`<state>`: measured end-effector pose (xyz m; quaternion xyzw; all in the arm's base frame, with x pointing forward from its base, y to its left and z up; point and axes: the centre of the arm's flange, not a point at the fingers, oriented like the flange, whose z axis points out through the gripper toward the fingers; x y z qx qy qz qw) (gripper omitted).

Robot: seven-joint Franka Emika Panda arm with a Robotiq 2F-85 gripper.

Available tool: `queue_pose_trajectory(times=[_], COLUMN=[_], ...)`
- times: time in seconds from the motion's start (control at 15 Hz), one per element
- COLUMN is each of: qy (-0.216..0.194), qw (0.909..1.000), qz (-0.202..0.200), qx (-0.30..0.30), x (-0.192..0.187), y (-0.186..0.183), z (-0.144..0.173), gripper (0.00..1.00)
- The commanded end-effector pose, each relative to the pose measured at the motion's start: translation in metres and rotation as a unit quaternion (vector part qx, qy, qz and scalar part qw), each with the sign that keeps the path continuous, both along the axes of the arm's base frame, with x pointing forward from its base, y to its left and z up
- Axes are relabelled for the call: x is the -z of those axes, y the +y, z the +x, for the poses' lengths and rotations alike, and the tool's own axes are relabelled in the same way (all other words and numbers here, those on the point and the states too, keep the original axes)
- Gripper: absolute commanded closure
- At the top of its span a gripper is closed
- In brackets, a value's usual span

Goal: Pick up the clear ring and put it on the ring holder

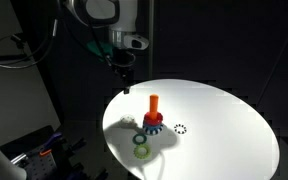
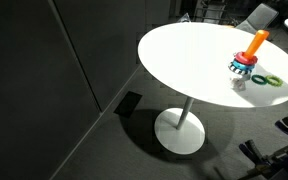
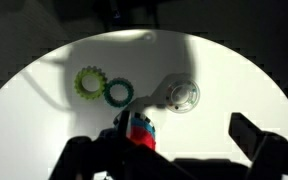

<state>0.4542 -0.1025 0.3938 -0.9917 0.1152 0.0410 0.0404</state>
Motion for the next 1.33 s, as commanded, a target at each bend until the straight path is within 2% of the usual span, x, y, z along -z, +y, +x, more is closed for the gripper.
queue_pose_trajectory(times=[0.0,0.53,0.93,1.27], qy=[-0.013,-0.02,-0.006,-0.01], qw=[0.9998,0.9989,0.999,0.999], qz=[-0.001,-0.012,-0.022,-0.027], qx=[-0.012,-0.041,-0.039,-0.033], x=[0.02,0.084,0.139,0.172], y=[0.017,0.057,0.072,0.08], z=[0.013,0.039,0.05,0.053], gripper=[0.0,0.0,0.0,0.0])
